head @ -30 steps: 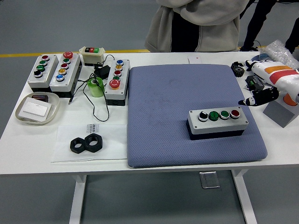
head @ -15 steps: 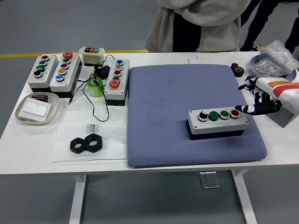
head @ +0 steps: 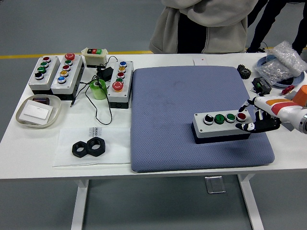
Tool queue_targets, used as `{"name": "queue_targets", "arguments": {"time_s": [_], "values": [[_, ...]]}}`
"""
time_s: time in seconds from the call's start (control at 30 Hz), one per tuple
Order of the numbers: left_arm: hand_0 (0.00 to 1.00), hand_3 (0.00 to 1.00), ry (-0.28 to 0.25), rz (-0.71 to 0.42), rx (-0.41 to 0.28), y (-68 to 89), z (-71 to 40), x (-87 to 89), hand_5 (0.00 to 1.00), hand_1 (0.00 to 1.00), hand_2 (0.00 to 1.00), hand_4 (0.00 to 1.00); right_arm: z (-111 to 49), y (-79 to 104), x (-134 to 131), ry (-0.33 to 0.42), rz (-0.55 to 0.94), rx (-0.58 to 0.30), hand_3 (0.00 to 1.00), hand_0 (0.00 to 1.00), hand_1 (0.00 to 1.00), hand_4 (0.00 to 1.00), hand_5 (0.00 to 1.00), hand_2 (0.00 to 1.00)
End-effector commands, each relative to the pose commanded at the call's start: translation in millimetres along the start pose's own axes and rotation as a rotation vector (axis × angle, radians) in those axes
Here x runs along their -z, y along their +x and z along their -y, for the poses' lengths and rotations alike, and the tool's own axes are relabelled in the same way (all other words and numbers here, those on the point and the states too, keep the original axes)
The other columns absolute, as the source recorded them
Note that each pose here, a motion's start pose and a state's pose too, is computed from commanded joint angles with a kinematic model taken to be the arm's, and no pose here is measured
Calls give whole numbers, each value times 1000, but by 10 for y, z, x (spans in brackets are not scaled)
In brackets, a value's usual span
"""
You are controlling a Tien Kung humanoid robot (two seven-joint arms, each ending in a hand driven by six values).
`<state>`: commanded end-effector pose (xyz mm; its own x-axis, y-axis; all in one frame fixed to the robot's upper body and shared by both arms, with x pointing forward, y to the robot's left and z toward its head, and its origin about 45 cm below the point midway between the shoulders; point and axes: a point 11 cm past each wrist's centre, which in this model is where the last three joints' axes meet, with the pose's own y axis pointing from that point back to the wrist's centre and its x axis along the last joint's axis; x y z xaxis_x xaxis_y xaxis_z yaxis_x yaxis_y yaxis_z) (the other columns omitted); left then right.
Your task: Pick up the button,place it on the desk,press the button,press the button
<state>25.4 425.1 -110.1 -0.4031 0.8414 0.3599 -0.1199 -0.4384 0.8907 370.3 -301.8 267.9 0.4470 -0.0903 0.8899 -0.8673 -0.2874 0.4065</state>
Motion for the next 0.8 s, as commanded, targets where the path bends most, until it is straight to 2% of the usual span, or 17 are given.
{"name": "queue_targets", "arguments": {"time_s": [0.8], "values": [[714,826,-9,-9,5,-26,1,-49,998,832,891,642,45,-143,-80,-34,15,48,737,277,173,794,703,254]]}}
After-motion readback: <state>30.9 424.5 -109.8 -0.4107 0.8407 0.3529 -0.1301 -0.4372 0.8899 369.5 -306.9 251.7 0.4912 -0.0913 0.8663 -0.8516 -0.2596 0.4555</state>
